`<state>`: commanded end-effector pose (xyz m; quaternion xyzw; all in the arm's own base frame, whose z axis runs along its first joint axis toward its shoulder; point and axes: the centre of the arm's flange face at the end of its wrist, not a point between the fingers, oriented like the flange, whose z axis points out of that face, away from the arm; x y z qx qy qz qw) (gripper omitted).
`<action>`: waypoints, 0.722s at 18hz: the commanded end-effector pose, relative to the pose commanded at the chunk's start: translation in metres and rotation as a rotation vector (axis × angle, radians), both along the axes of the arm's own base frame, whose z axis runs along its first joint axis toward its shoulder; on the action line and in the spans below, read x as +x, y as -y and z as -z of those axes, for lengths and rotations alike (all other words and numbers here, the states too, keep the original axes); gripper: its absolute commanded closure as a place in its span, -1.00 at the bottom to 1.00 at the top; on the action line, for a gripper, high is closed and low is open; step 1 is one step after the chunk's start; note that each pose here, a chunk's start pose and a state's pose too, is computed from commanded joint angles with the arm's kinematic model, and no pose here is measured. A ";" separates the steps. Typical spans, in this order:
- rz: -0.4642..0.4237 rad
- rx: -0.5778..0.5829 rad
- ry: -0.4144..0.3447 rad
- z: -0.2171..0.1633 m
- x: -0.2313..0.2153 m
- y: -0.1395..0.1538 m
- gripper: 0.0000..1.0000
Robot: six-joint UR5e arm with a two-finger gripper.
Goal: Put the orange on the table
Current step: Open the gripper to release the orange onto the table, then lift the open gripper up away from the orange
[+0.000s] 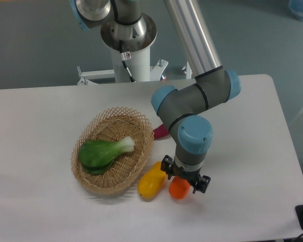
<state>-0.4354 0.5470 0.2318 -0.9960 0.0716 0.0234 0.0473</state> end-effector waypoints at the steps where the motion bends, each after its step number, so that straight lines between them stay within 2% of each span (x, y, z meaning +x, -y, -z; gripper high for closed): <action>1: 0.000 0.003 -0.003 -0.003 0.000 0.000 -1.00; 7: 0.037 0.023 -0.034 -0.029 -0.004 0.006 -1.00; 13: 0.031 0.047 -0.071 -0.051 -0.015 0.007 -1.00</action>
